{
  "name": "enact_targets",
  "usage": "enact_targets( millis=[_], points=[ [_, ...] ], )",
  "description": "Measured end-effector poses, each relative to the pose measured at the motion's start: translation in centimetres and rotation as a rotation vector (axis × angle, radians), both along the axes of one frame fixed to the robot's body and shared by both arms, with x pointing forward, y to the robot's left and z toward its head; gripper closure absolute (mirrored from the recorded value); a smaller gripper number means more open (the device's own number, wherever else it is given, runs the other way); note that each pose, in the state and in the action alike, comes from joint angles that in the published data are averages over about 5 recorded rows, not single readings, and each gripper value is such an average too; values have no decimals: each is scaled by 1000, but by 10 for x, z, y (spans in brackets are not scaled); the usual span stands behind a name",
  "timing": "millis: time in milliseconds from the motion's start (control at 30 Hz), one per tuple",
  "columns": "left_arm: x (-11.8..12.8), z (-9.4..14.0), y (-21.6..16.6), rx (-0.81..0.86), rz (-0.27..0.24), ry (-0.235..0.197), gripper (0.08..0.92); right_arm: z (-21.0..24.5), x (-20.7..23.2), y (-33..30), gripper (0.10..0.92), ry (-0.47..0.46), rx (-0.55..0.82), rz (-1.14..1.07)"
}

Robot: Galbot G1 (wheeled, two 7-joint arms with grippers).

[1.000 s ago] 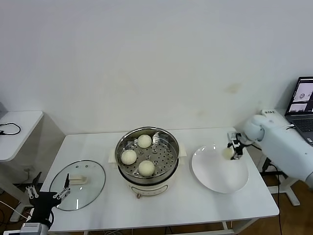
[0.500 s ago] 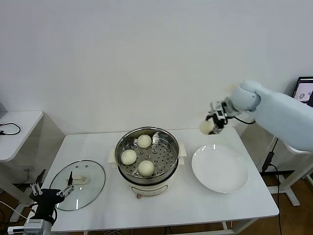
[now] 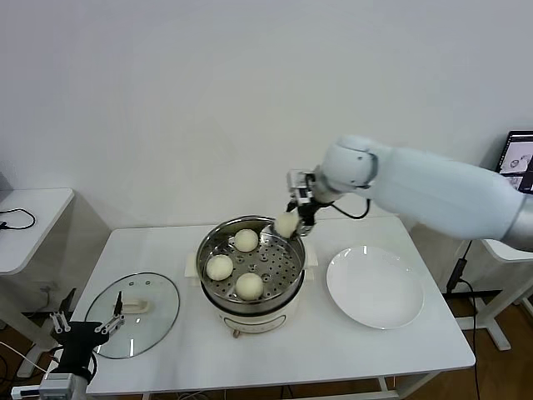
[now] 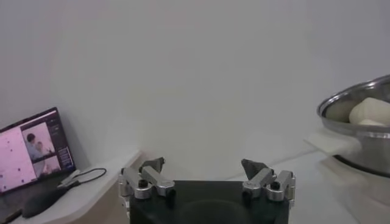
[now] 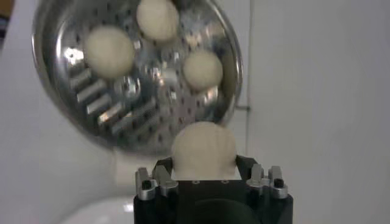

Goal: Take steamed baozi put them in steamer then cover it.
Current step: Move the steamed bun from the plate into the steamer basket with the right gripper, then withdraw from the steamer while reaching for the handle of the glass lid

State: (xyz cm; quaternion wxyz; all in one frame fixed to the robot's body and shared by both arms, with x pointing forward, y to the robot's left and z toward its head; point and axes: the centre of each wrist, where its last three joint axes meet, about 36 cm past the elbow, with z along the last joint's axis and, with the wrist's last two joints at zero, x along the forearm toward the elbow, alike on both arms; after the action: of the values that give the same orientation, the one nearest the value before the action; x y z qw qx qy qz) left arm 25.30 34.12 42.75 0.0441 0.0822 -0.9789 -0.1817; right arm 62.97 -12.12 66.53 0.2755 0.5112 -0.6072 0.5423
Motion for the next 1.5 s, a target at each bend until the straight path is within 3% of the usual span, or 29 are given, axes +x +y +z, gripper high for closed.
enact_targets(
  millis=[300, 833, 1000, 1200, 1500],
  points=[
    [-1, -2, -1, -8, 7, 1, 177, -41, -8, 39, 369, 44, -18, -37],
    [0, -4, 0, -9, 8, 3, 177, -86, -11, 46, 369, 83, -52, -91],
    [0, -4, 0, -10, 9, 5, 177, -88, -11, 46, 339, 81, -55, -97],
    [0, -4, 1, -9, 10, 4, 177, -81, -11, 44, 212, 79, -48, -99],
    [3, -4, 1, -8, 6, -2, 177, -51, -16, 31, 199, 43, -4, -102]
  ],
)
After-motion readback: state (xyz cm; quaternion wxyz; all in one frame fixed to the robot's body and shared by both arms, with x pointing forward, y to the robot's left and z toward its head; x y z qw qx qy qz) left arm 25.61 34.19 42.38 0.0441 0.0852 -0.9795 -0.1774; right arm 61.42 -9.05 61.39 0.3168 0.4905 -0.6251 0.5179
